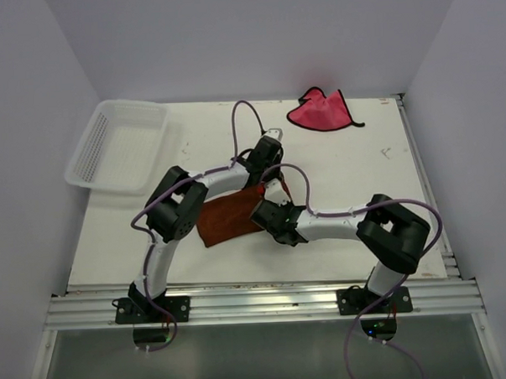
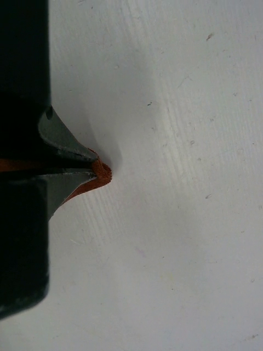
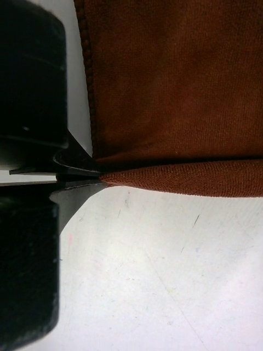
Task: Roll the towels
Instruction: Roll the towel
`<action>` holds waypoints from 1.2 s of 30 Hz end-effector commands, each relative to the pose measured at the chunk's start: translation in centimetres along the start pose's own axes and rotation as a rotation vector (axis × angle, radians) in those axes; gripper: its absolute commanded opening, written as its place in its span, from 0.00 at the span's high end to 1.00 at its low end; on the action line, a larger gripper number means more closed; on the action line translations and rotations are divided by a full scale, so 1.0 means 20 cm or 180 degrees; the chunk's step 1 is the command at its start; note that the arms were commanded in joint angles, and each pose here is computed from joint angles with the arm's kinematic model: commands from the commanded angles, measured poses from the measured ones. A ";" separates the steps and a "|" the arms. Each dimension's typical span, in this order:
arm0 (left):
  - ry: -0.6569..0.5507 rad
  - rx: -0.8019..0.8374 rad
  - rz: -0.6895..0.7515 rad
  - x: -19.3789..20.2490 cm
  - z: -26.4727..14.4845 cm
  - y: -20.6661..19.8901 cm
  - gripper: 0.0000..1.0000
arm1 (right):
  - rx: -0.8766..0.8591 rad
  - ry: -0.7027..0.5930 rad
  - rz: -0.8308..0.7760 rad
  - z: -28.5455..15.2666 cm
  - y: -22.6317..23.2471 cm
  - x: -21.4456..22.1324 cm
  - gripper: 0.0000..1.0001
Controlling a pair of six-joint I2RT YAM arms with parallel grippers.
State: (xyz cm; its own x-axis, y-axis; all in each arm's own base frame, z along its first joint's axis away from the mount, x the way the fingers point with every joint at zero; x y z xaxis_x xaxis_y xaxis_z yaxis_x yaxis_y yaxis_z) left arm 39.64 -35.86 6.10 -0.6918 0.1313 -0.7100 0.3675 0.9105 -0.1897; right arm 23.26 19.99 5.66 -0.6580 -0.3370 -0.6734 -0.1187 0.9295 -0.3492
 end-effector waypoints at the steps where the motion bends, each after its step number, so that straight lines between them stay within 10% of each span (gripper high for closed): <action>1: -0.0627 -0.0046 -0.0179 -0.27 -0.07 0.09 0.92 | 0.0194 0.0010 -0.0432 -0.04 0.02 0.01 1.00; 20: -0.0474 -0.0205 -0.0086 -0.18 -0.06 0.25 0.90 | 0.0595 0.0203 -0.1574 0.02 0.26 0.09 1.00; 36: -0.0503 -0.0430 -0.0069 -0.19 -0.13 0.33 0.67 | 0.0515 0.0208 -0.1713 0.03 0.33 0.04 1.00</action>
State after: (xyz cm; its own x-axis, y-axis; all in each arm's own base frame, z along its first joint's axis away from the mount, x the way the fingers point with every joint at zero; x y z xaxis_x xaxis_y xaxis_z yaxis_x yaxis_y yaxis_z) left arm 40.83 -31.35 5.35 -0.6871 0.1033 -0.7192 0.3172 0.9332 -0.1690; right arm 23.29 25.02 3.91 -0.5559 -0.7437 -0.3714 -0.2645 0.5818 -0.7691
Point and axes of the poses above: each gripper's point midway between its finger pads, its own z axis out along the fingers, its own y axis along the line the jaws close on, x = y × z, the point moved 4 cm from there along -z, back along the fingers, and after that the axes turned 8 degrees about z, right-handed, at the moved point
